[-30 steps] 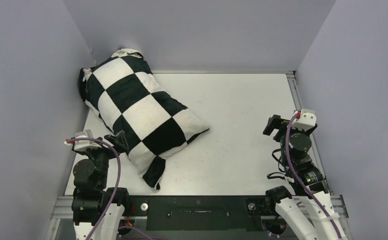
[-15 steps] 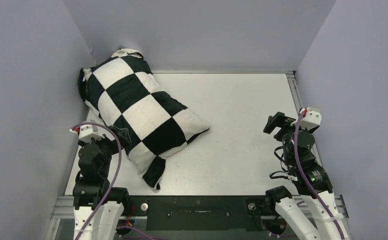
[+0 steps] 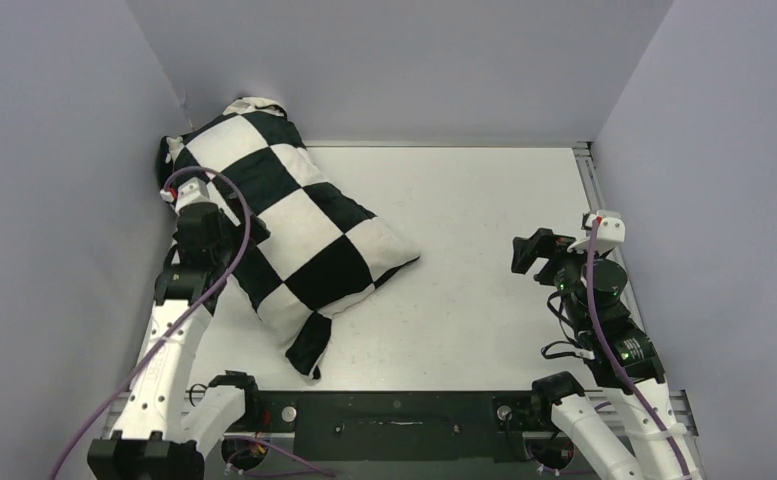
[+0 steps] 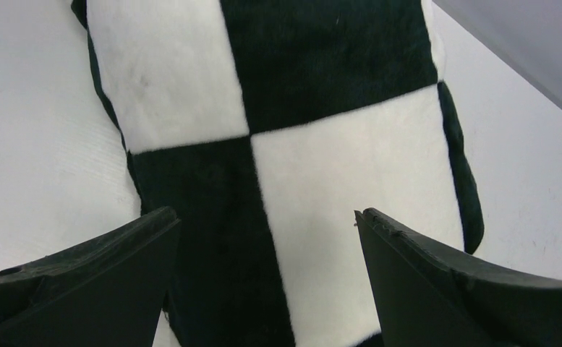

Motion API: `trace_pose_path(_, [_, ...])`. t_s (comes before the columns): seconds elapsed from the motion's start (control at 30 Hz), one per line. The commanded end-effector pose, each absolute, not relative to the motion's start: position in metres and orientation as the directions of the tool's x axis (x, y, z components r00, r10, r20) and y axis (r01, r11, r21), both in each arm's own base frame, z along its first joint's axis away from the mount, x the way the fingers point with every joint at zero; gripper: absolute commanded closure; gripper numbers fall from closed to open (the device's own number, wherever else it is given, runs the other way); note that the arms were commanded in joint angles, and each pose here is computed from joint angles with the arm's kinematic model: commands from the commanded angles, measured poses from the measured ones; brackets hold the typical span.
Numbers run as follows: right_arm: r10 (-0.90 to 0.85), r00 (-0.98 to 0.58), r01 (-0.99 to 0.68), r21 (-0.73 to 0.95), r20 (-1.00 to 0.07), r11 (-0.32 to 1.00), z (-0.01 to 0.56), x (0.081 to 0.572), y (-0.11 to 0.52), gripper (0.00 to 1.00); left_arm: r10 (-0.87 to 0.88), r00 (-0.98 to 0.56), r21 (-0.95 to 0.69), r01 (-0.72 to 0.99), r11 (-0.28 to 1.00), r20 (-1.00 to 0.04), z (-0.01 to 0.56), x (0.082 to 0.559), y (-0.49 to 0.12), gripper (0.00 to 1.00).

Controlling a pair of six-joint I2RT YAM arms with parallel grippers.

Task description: Remove the pillowcase from the pillow

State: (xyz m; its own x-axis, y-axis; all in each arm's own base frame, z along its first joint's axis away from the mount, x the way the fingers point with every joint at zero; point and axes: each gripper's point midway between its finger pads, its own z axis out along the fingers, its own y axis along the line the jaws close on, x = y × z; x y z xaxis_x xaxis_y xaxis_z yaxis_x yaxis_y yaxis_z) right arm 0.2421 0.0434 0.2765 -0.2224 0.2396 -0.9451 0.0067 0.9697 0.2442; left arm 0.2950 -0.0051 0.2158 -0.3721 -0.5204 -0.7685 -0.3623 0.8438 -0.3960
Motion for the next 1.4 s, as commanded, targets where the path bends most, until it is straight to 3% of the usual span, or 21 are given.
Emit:
trace_pose_path(0.0, [0.257, -0.225, -0.098, 0.284, -0.940, 0.954, 0.283, 0.244, 0.065, 0.10, -0.547, -0.258, -0.433, -0.388, 0.814, -0.796, 0.263, 0.339, 0.009, 0.04])
trace_pose_path(0.23, [0.238, -0.246, -0.162, 0.282, -0.939, 0.946, 0.281, 0.242, 0.078, 0.10, -0.555, -0.261, -0.425, -0.419, 0.802, -0.790, 0.267, 0.407, 0.025, 0.04])
trace_pose_path(0.5, [0.222, -0.331, -0.199, 0.298, -0.917, 0.934, 0.265, 0.243, 0.092, 0.10, -0.557, -0.446, -0.432, -0.356, 0.828, -0.701, 0.199, 0.443, 0.000, 0.04])
trace_pose_path(0.9, [0.195, -0.387, -0.221, 0.296, -0.901, 0.929, 0.253, 0.240, 0.098, 0.10, -0.462, -0.671, -0.488, -0.168, 0.857, -0.580, 0.126, 0.384, -0.122, 0.00])
trace_pose_path(1.37, [0.184, -0.448, -0.238, 0.315, -0.875, 0.919, 0.251, 0.237, 0.105, 0.10, -0.219, -0.755, -0.499, 0.162, 0.852, -0.618, 0.161, 0.316, -0.276, 0.00])
